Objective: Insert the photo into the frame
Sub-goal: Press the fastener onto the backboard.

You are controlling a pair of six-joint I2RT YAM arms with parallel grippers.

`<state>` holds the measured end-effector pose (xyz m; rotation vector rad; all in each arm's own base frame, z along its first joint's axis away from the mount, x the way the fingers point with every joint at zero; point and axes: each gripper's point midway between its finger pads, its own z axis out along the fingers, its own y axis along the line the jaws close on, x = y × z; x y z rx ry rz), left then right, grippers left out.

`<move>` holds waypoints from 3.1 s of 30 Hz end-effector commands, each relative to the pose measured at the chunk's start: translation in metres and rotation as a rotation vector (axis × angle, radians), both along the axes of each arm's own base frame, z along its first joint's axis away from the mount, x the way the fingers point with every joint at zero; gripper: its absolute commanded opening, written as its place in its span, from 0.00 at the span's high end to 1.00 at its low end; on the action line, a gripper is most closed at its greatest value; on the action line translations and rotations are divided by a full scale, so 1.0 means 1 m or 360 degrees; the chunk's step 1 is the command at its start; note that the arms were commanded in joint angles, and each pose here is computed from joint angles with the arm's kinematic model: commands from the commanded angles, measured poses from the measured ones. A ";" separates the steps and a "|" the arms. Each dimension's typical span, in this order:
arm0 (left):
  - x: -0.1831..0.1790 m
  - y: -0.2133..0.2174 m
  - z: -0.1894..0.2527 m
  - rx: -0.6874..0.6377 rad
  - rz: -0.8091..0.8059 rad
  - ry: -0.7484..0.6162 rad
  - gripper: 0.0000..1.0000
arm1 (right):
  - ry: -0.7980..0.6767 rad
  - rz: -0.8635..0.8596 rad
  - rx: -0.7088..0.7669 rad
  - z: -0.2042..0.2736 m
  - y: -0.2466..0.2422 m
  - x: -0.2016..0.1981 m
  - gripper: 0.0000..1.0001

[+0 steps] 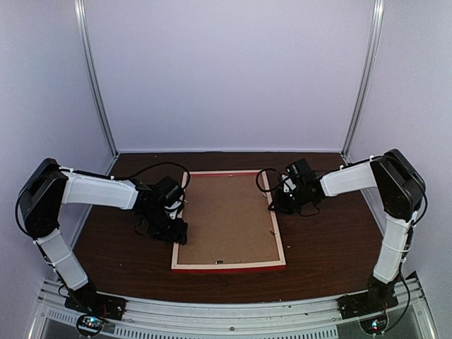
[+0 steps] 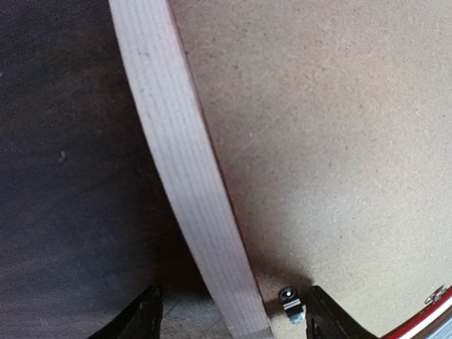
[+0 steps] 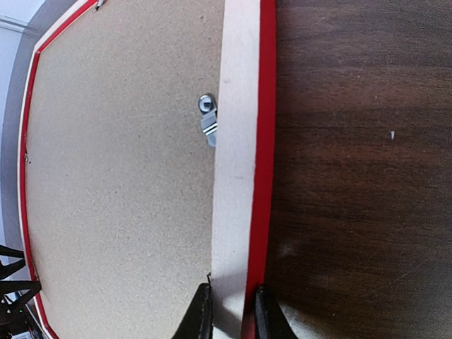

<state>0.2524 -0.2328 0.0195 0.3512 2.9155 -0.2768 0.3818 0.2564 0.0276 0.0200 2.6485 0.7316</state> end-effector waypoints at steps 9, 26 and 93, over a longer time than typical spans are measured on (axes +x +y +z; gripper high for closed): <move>-0.025 0.012 -0.011 0.0057 -0.0016 0.0113 0.41 | 0.0370 -0.0011 -0.0182 -0.072 -0.026 -0.050 1.00; -0.018 0.008 -0.010 0.0044 -0.0011 0.0079 0.68 | 0.0362 -0.0017 -0.0172 -0.070 -0.027 -0.052 1.00; -0.061 0.029 -0.051 -0.0122 0.0139 0.0526 0.59 | 0.0375 -0.0005 -0.0165 -0.075 -0.026 -0.055 1.00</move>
